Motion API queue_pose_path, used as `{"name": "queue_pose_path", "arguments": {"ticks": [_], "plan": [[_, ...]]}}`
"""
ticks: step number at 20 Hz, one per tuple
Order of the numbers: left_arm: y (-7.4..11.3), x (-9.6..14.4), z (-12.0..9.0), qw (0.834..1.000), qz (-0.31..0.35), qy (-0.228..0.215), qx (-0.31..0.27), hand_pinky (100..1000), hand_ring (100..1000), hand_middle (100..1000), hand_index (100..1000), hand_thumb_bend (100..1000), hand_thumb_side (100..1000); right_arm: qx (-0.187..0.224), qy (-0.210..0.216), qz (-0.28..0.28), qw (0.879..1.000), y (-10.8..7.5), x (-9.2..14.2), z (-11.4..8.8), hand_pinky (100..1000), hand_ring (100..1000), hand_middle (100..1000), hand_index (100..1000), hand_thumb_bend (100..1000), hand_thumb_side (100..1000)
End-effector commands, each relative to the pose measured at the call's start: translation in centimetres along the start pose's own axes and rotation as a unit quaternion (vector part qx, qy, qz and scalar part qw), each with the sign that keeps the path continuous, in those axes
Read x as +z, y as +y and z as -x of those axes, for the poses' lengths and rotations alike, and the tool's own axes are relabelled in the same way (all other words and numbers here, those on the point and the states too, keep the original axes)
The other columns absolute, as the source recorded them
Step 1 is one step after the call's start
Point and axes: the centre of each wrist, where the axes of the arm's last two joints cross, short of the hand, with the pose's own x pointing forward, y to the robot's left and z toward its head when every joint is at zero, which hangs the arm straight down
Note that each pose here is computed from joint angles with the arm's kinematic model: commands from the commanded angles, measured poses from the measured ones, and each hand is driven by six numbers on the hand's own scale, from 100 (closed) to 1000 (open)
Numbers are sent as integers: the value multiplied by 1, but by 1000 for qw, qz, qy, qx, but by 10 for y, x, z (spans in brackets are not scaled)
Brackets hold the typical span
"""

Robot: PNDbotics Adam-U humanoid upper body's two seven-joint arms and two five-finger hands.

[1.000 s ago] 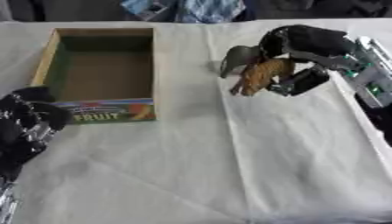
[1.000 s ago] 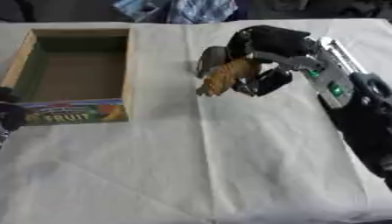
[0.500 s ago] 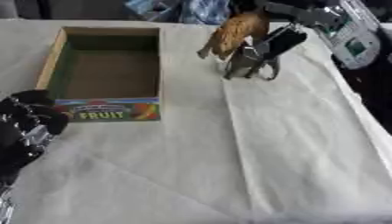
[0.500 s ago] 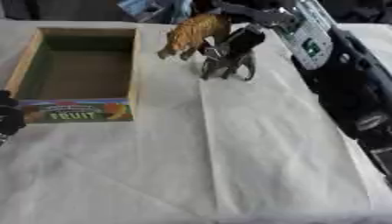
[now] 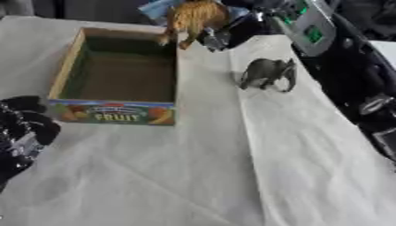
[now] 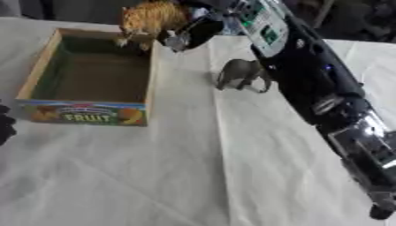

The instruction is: Pick up objects on the table and place them in the box.

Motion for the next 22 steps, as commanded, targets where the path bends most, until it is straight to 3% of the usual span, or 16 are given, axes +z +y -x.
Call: {"name": "queue_pose_path", "arguments": {"ticks": [1, 11, 16, 22], "plan": [[2, -5, -11, 1000, 14, -21, -7, 524, 576, 576, 715, 767, 406, 82, -85, -123, 985, -12, -9, 2, 730, 481, 406, 614, 100, 401], [-4, -12, -20, 999, 32, -39, 1, 525, 577, 576, 715, 767, 407, 87, -45, -168, 981, 22, -41, 8, 733, 502, 423, 633, 100, 439], [-7, -14, -23, 998, 39, -44, 4, 526, 577, 576, 715, 768, 408, 111, -25, -195, 974, 45, -53, 6, 727, 523, 444, 655, 100, 479], [-8, -15, -24, 998, 44, -46, 5, 526, 577, 576, 715, 767, 408, 141, -2, -214, 967, 74, -54, 11, 741, 576, 496, 698, 193, 499]]}}
